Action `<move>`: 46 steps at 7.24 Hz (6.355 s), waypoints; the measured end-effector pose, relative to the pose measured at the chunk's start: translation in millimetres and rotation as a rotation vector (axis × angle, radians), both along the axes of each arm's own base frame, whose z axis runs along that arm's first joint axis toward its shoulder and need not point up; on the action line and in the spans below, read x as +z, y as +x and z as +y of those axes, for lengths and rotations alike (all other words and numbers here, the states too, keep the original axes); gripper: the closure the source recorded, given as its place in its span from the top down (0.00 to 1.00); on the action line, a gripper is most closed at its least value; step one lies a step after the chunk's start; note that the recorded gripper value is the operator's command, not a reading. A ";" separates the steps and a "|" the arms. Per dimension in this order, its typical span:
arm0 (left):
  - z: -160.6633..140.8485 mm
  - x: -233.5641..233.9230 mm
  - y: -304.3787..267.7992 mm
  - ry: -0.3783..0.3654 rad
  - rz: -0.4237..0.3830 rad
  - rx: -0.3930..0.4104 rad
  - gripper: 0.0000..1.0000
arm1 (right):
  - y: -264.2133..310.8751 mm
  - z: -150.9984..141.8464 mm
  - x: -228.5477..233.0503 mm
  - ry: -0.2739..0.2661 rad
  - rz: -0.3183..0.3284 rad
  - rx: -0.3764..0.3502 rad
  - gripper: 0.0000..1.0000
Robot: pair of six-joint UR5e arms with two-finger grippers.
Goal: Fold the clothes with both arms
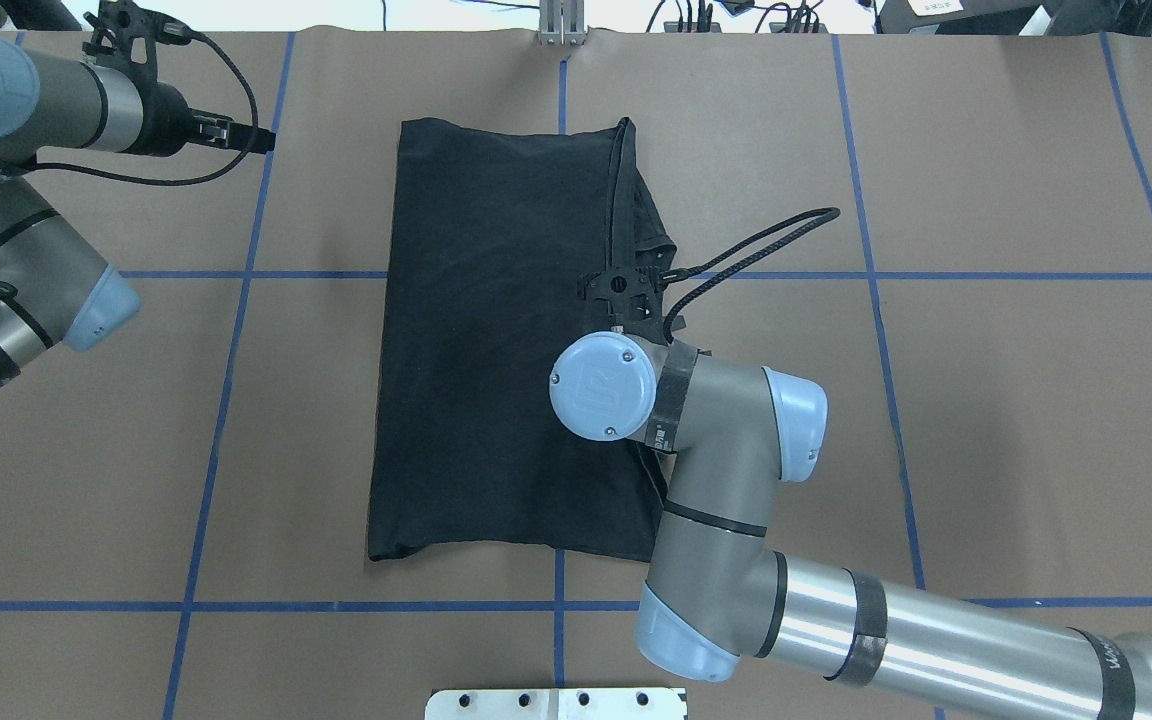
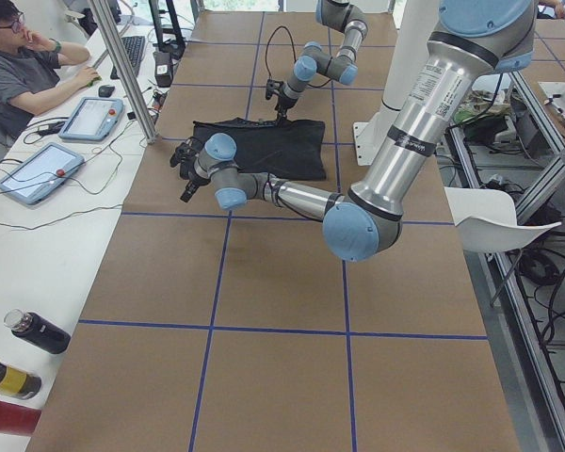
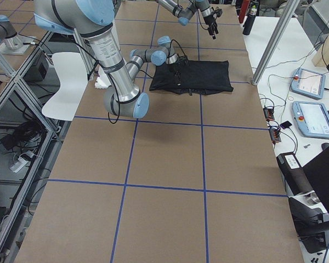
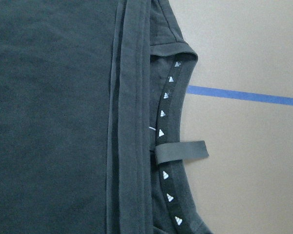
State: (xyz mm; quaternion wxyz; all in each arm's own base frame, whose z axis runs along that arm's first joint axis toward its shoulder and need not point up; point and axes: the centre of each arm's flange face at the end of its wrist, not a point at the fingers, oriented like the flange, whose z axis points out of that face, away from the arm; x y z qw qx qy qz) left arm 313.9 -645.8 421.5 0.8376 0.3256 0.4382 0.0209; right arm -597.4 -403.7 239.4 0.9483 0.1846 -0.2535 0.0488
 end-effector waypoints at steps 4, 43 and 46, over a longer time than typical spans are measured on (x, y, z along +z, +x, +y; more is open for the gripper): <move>0.9 0.6 2.1 -0.001 0.000 0.003 1.00 | -10.7 16.3 0.8 -0.030 0.047 -0.062 0.95; 301.6 -57.1 122.9 -0.206 0.219 0.111 1.00 | 185.1 -14.0 7.3 -0.005 -0.362 0.014 1.00; 347.8 -72.4 147.1 -0.250 0.110 0.118 1.00 | 186.7 -12.2 9.9 -0.007 -0.361 0.015 1.00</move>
